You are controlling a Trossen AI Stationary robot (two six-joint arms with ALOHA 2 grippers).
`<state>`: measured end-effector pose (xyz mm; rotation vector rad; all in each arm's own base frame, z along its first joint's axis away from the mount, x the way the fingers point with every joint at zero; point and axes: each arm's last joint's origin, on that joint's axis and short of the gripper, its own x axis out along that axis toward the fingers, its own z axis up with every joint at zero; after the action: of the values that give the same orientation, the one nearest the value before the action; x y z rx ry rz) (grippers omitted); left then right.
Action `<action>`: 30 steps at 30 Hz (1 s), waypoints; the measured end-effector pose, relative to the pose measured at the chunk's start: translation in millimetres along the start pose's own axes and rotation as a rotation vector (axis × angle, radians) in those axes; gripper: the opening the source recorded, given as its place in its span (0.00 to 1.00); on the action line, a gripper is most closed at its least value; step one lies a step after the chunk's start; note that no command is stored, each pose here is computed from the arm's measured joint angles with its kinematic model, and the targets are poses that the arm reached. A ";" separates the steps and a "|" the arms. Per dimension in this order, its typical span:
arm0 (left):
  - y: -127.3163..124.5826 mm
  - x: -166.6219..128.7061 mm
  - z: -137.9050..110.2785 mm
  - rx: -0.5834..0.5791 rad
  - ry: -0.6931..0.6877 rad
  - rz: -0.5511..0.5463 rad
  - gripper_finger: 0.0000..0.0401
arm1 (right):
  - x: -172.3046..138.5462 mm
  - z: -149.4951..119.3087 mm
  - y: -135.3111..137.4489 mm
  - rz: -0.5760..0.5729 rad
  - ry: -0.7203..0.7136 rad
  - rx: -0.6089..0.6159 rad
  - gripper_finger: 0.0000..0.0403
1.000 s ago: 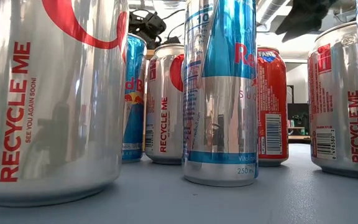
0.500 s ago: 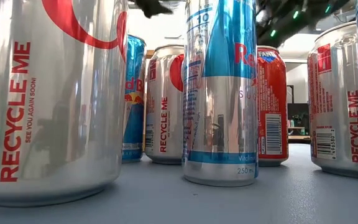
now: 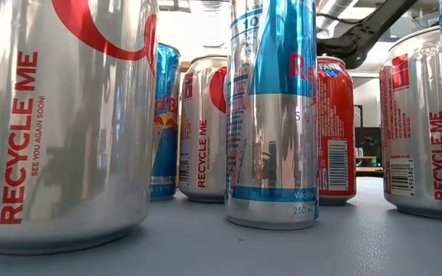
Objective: Place canned beverage on shelf
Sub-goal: Put the right white soda can on the shelf aligned with the other white soda can
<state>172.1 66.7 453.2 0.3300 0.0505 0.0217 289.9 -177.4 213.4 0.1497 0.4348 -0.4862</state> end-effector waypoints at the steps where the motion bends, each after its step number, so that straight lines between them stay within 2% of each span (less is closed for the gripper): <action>1: -3.9 -2.4 -1.7 0.001 -0.009 0.005 0.85 | 5.0 -0.9 1.5 0.006 0.012 -0.002 0.67; 7: -17.8 -16.4 -7.5 -0.006 -0.025 0.050 0.85 | 28.9 11.6 12.2 0.037 -0.005 -0.009 0.67; 13: -22.6 -24.6 -8.5 -0.047 -0.031 0.052 0.85 | 47.6 11.8 14.6 0.043 0.016 -0.005 0.67; 30: -24.9 -23.4 -12.9 -0.090 0.009 0.021 0.85 | 47.1 14.6 22.3 0.040 0.009 0.019 0.67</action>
<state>148.4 46.6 434.0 0.2408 0.0548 0.0465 343.5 -181.2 206.7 0.1789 0.4351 -0.4510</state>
